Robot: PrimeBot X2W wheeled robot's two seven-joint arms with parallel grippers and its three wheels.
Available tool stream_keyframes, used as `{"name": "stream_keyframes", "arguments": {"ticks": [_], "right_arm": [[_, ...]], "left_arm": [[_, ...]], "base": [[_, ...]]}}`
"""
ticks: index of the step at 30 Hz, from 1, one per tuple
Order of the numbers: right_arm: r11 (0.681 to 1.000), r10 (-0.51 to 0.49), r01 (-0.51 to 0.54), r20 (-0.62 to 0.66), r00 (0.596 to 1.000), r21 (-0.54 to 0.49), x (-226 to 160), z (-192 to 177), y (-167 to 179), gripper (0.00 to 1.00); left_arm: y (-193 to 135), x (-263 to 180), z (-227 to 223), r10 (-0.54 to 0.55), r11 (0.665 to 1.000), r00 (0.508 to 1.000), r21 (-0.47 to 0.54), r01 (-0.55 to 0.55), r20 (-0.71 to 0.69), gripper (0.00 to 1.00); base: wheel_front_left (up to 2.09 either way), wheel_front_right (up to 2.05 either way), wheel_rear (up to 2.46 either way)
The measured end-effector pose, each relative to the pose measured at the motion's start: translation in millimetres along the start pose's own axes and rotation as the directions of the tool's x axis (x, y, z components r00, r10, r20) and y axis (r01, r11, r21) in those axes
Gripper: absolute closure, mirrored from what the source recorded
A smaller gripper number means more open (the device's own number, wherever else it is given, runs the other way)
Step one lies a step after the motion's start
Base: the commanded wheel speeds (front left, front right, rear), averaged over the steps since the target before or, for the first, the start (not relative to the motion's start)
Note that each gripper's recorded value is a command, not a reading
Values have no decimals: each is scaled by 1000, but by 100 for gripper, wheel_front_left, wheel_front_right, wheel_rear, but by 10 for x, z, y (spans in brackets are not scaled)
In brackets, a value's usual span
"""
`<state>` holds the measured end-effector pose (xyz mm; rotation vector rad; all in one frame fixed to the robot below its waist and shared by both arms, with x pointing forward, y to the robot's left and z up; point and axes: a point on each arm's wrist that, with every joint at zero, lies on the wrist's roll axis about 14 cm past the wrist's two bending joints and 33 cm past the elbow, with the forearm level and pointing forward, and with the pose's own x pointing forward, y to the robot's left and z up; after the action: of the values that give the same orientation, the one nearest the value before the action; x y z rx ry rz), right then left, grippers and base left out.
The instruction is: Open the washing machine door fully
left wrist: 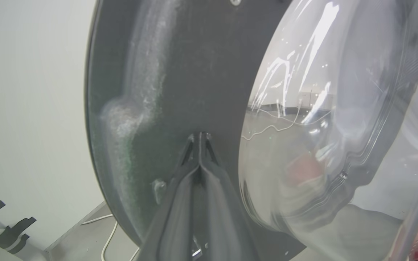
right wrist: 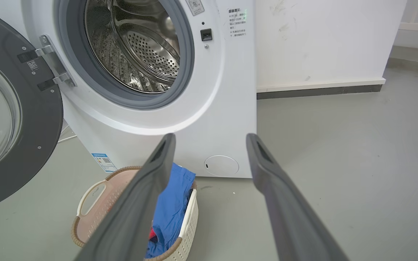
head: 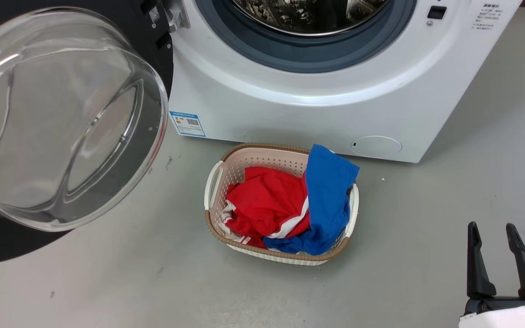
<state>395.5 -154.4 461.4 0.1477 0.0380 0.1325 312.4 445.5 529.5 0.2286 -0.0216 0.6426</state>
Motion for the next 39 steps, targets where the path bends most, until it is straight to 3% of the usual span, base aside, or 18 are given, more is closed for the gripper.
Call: {"name": "stream_keyframes", "arguments": {"ticks": [17, 25, 32, 39], "right_arm": [[1000, -9, 9, 0, 1000, -14, 45, -11, -37, 0], [1000, -6, 6, 32, 999, -5, -24, 113, -10, 0], [1000, -8, 9, 62, 998, -2, -169, 236, -4, 0], [1000, -7, 9, 119, 993, -15, -310, 434, 6, 0]], "left_arm": [[163, 313, -97, 30, 1000, 998, 5, -30, -47, 100], [197, 273, 124, -5, 1000, 1000, 27, 4, 17, 100], [-101, 56, 513, -93, 996, 983, 16, 92, 156, 100], [-517, -296, 969, -199, 979, 929, 17, 204, 311, 100]], "base": [[0, 0, 0], [0, 0, 0], [0, 0, 0], [0, 0, 0]]}}
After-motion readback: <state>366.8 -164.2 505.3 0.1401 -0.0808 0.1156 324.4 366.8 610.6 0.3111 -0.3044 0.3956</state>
